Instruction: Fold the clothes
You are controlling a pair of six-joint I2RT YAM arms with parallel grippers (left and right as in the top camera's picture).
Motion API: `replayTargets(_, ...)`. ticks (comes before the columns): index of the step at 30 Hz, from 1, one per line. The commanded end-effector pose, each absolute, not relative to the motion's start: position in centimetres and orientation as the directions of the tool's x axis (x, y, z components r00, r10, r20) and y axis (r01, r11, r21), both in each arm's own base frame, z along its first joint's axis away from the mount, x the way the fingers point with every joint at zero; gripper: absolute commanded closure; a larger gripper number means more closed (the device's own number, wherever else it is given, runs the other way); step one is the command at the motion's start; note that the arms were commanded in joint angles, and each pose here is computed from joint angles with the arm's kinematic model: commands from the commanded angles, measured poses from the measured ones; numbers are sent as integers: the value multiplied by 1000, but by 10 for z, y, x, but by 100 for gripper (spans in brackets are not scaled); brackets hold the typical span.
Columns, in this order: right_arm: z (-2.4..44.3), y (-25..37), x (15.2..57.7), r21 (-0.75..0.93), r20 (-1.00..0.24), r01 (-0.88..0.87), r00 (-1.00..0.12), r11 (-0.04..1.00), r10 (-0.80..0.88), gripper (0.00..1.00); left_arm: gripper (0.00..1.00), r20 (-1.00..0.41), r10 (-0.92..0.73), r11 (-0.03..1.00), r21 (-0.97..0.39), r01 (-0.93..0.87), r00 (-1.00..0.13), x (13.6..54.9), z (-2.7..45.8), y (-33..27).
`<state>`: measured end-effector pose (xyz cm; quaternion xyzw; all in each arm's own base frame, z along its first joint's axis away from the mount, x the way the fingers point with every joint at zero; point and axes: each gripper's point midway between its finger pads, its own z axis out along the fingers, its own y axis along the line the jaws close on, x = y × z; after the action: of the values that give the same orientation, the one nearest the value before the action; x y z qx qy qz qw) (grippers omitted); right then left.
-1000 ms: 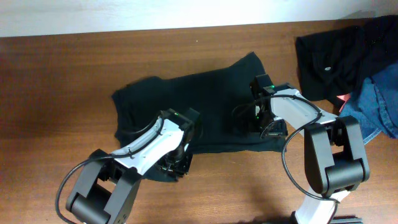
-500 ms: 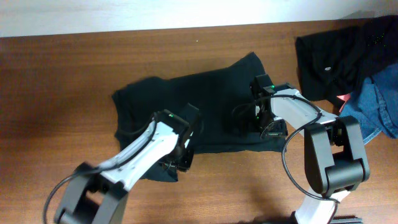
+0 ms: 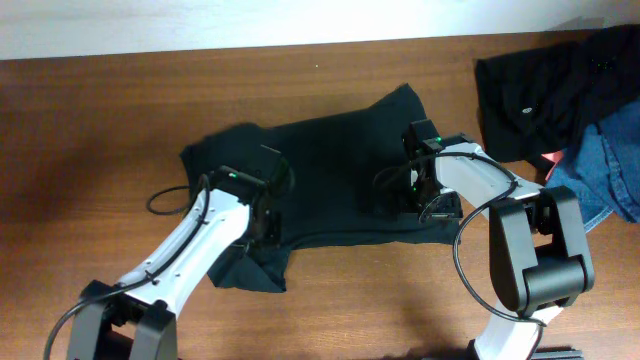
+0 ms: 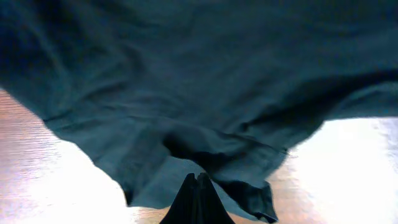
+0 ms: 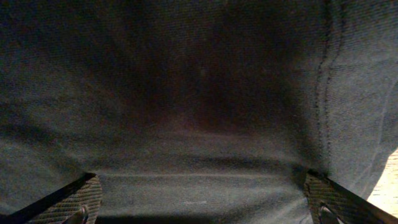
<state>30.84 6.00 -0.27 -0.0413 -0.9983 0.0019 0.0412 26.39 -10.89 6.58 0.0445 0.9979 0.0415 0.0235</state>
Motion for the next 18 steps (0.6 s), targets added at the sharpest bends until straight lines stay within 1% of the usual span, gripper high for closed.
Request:
replayTargets(1, -11, 53, 301, -42, 105, 86, -990, 995, 90, 1, 99, -61, 65, 992, 110, 58, -996, 267, 67, -101)
replayTargets(3, -11, 53, 301, -42, 105, 86, -990, 995, 90, 1, 97, -59, 64, 992, 111, 57, -996, 265, 64, -100)
replayTargets(4, -11, 53, 301, -42, 105, 86, -990, 995, 90, 1, 93, -60, 64, 992, 110, 57, -996, 265, 61, -100)
replayTargets(6, -11, 53, 301, -42, 105, 86, -990, 995, 90, 1, 92, -65, 63, 992, 109, 56, -996, 265, 55, -99)
replayTargets(12, -11, 53, 301, -42, 105, 86, -990, 995, 90, 1, 93, -77, 10, 994, 107, 2, -997, 265, 41, -90)
replayTargets(18, -11, 53, 301, -42, 105, 86, -990, 995, 90, 1, 93, -110, -13, 995, 93, -23, -994, 274, 38, -86)
